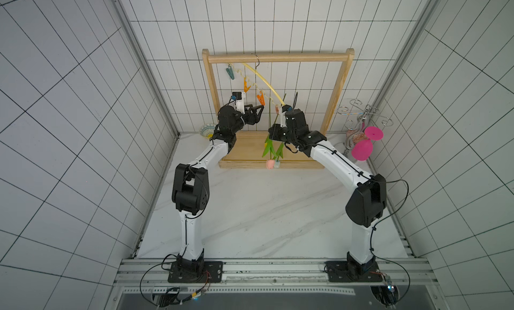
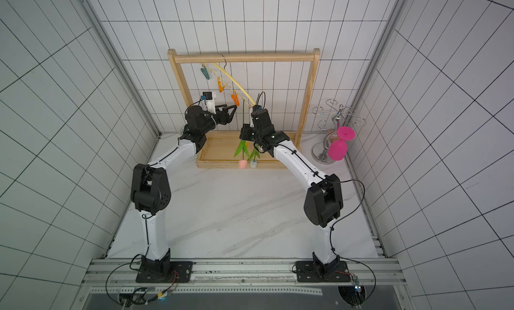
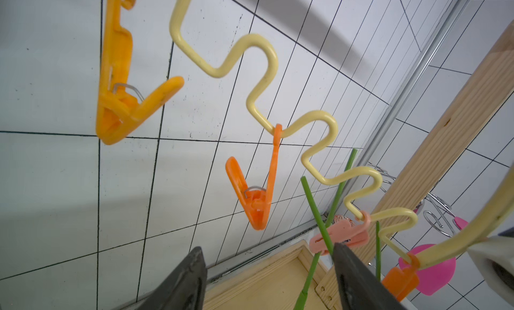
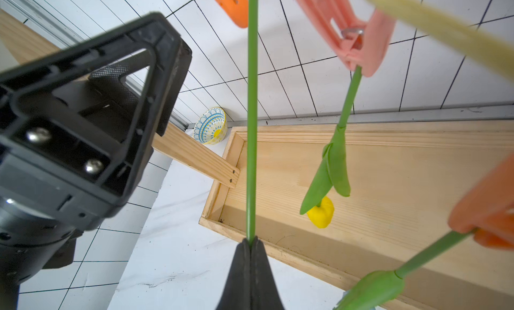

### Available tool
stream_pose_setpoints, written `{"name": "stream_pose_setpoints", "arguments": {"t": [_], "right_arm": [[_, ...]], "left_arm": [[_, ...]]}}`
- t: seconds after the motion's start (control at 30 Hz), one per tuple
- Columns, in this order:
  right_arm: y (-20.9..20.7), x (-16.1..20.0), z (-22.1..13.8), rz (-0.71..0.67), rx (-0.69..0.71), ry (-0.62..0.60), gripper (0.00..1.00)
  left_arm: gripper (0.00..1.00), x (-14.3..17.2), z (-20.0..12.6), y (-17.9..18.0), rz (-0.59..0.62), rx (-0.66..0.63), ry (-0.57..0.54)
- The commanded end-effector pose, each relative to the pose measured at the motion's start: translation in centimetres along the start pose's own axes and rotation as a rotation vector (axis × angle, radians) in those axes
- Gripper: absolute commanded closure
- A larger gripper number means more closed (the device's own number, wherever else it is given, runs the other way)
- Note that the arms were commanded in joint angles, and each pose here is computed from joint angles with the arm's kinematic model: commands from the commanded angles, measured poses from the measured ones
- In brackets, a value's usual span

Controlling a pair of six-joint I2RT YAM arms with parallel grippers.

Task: Dry the flowers on a clothes hanger
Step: Open the clamp at the hanger.

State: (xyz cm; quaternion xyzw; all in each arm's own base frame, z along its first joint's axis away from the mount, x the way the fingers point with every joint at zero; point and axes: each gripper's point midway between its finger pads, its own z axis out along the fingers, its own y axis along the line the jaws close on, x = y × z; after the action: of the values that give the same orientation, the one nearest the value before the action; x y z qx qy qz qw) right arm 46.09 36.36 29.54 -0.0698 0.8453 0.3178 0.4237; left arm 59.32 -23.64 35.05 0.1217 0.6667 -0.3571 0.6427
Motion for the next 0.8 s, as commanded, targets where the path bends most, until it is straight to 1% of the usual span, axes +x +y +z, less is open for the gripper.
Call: {"name": "stream_pose_setpoints", "arguments": {"t": [0.0,0.23,0.37,0.5,0.67,0.77], "right_arm": [[0.0,-2.1,-0.2,-0.010,0.015,-0.054,1.00],[0.4,-1.9,-0.2,0.001,-0.015,-0.048,1.00],[1.2,-1.4,-0.9,0.000,-0.044,-0.041,1.00],[1.3,-0.5,-2.3,-0.007,-0.014,-0.056,1.00],[2.1,0.9,-3.7,-0.041,0.014,-0.051,1.00],[2.4,1.0,-3.9,-0.042,0.013,-0.039,1.00]], "left_arm": [[0.30,0.4,1.0,0.9,0.065,-0.021,0.000],[0.31,0.1,2.2,0.9,0.075,-0.002,-0.032],[0.29,-0.5,2.9,0.2,0.080,0.017,-0.068],[0.27,-1.3,3.0,-0.4,0.094,0.026,-0.108],[0.27,-1.6,3.1,-0.7,0.108,0.027,-0.119],[0.30,-1.9,3.1,-0.7,0.114,0.022,-0.125]]}}
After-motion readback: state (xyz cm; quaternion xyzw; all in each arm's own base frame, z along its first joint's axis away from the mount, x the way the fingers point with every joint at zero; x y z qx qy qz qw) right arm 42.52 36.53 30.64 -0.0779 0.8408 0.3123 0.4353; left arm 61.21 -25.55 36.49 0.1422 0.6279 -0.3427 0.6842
